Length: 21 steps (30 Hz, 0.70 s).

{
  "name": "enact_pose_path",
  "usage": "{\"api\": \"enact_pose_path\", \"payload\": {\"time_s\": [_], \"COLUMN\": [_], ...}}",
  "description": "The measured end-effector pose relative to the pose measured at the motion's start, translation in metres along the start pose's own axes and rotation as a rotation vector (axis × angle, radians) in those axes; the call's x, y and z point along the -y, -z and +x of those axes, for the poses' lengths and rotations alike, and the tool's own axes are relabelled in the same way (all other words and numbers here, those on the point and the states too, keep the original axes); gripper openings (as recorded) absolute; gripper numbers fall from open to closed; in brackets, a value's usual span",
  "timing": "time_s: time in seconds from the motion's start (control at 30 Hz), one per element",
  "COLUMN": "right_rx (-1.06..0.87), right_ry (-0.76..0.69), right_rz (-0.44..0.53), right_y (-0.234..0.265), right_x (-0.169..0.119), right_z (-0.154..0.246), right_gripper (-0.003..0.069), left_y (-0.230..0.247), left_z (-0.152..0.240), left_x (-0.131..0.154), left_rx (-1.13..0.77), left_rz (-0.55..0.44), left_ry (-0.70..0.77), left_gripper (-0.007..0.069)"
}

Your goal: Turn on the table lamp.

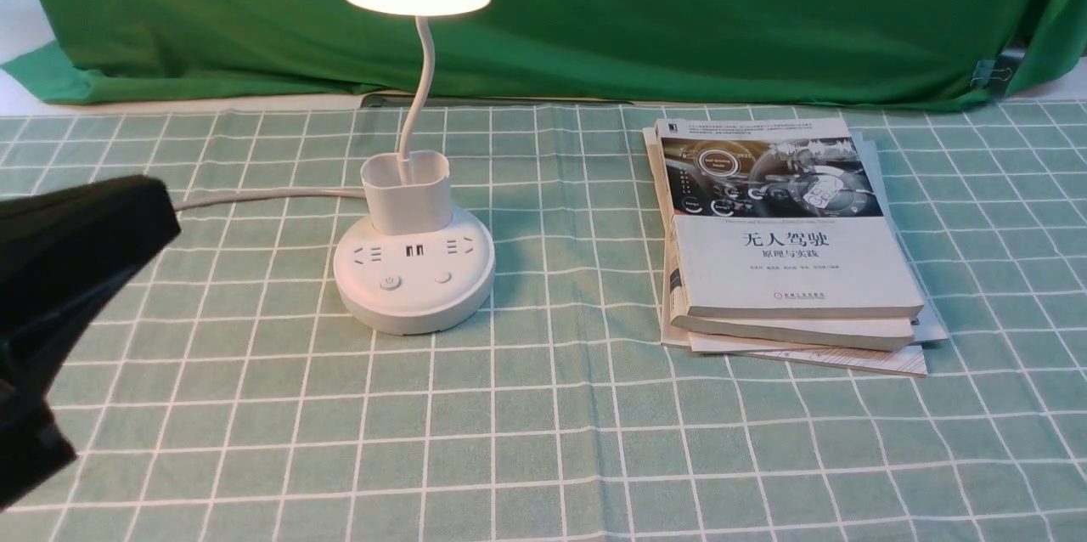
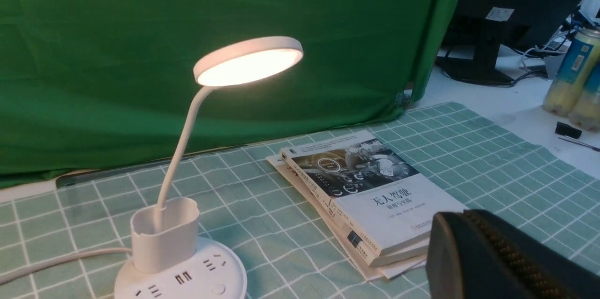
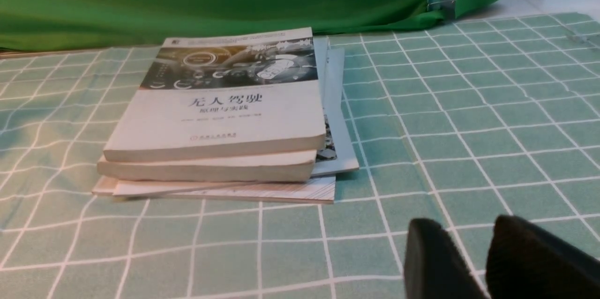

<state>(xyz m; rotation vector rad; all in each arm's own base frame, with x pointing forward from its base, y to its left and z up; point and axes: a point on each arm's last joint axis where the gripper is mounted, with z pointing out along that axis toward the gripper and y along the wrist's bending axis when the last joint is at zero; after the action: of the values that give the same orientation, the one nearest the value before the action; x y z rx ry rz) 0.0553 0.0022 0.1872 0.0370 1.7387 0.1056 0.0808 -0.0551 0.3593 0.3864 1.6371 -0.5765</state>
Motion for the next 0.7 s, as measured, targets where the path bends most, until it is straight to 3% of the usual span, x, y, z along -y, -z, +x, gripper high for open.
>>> {"api": "enact_pose_path", "payload": {"time_s": [0.53, 0.63, 0.7], "right_rx": [0.0, 0.0, 0.0], "right_ry": [0.0, 0.0, 0.0], "right_rz": [0.0, 0.0, 0.0], "right_y": [0.0, 0.0, 0.0], "right_x": [0.0, 0.0, 0.0], "right_z": [0.0, 0.0, 0.0], "right_gripper": [0.0241, 0.0241, 0.0241], "left_y": [0.001, 0.003, 0.008], "left_z": [0.003, 0.007, 0.016], "left_x": [-0.001, -0.005, -0.013], "left_rx": [0.003, 0.05, 0.101], "left_rz": [-0.006, -0.045, -0.127], "left_ry": [-0.009, -0.036, -0.078], "left_gripper": [0.0021, 0.0021, 0.0021]}}
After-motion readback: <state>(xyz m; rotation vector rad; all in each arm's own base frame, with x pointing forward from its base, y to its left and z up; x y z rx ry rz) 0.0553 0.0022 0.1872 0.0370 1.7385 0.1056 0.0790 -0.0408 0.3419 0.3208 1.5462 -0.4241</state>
